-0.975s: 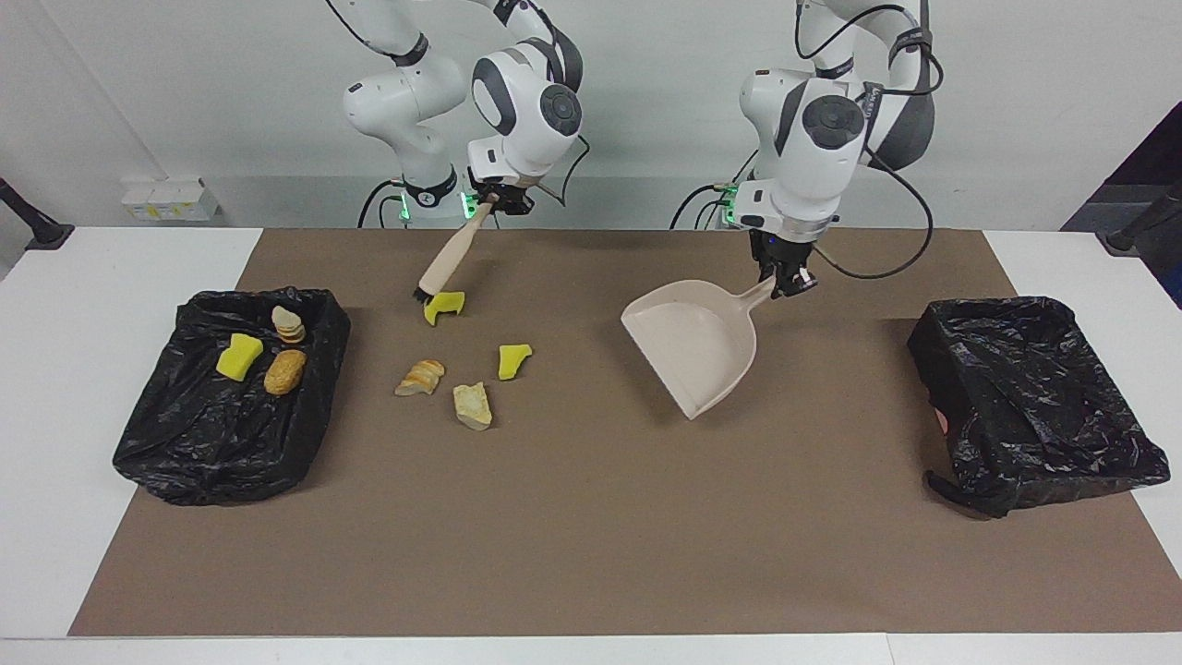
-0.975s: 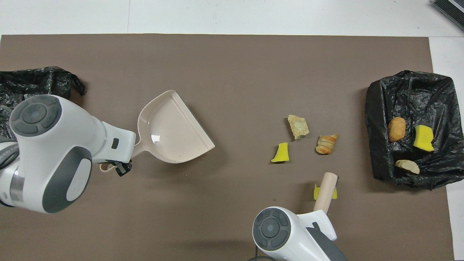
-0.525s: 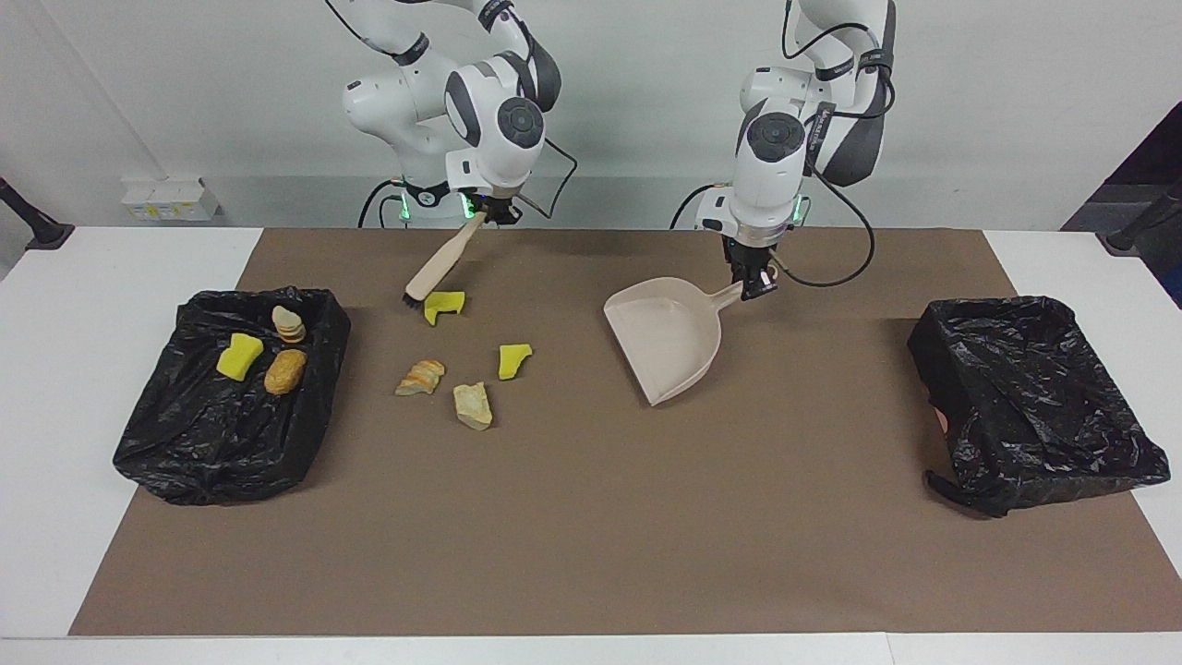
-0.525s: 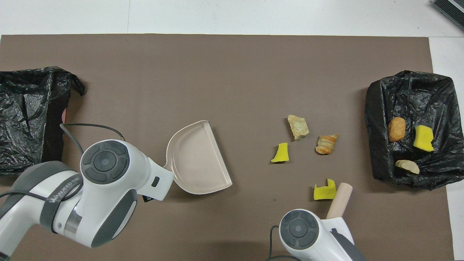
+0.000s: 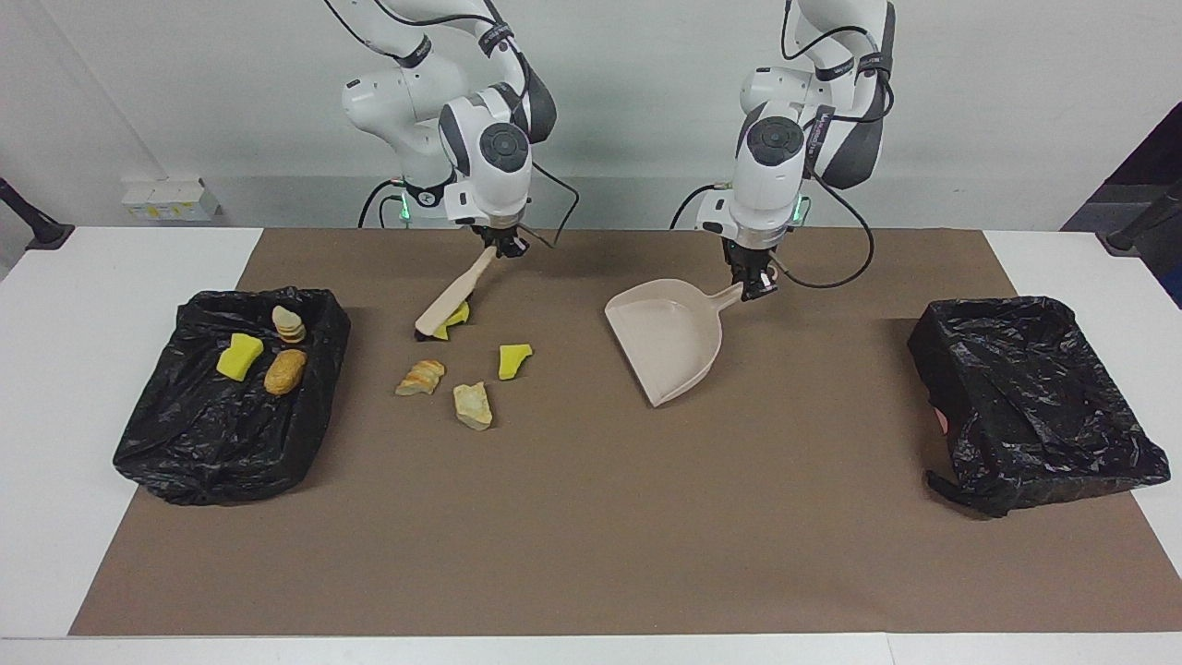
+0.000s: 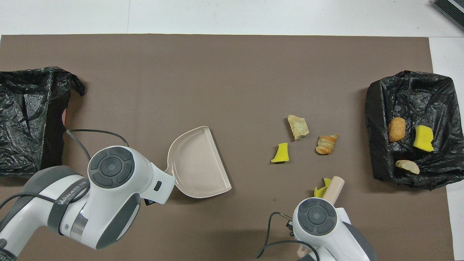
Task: Sweep and dump trash in bin
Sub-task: 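Sweep the yellow sponge pieces toward the dustpan with the right gripper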
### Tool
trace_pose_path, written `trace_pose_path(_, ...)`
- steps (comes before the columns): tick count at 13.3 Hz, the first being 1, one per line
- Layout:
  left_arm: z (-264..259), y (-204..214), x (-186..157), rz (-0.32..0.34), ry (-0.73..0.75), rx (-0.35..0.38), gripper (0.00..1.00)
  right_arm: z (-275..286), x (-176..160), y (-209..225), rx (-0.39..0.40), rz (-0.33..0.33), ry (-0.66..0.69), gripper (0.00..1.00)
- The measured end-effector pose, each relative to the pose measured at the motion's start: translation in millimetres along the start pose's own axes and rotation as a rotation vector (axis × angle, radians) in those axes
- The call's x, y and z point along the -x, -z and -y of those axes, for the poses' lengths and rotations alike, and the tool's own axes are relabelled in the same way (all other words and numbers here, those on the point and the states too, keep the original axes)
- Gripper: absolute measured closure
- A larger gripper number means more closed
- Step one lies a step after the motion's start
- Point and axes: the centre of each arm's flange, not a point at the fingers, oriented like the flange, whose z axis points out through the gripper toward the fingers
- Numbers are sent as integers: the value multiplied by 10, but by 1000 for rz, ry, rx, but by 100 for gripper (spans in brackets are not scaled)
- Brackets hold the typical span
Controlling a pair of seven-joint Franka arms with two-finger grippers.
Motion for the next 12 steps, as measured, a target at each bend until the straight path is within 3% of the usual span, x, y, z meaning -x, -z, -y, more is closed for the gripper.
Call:
trace_pose_path(2,9,9,-10,-10,1,-9,68,206,-238,192,-40,12,5,74)
trace_pose_path(5,-16,-34,-51,-31,-9,-29,68,606,-329,455,-115,42,13,74)
trace_pose_path(10,-211,-84,-231,-51,-26,-52,68,1006,136,682,-137,3,201,74)
trace_pose_path(12,-266,-120,-274,-45,-22,-48,68,970,83,781,-133,2,315,74)
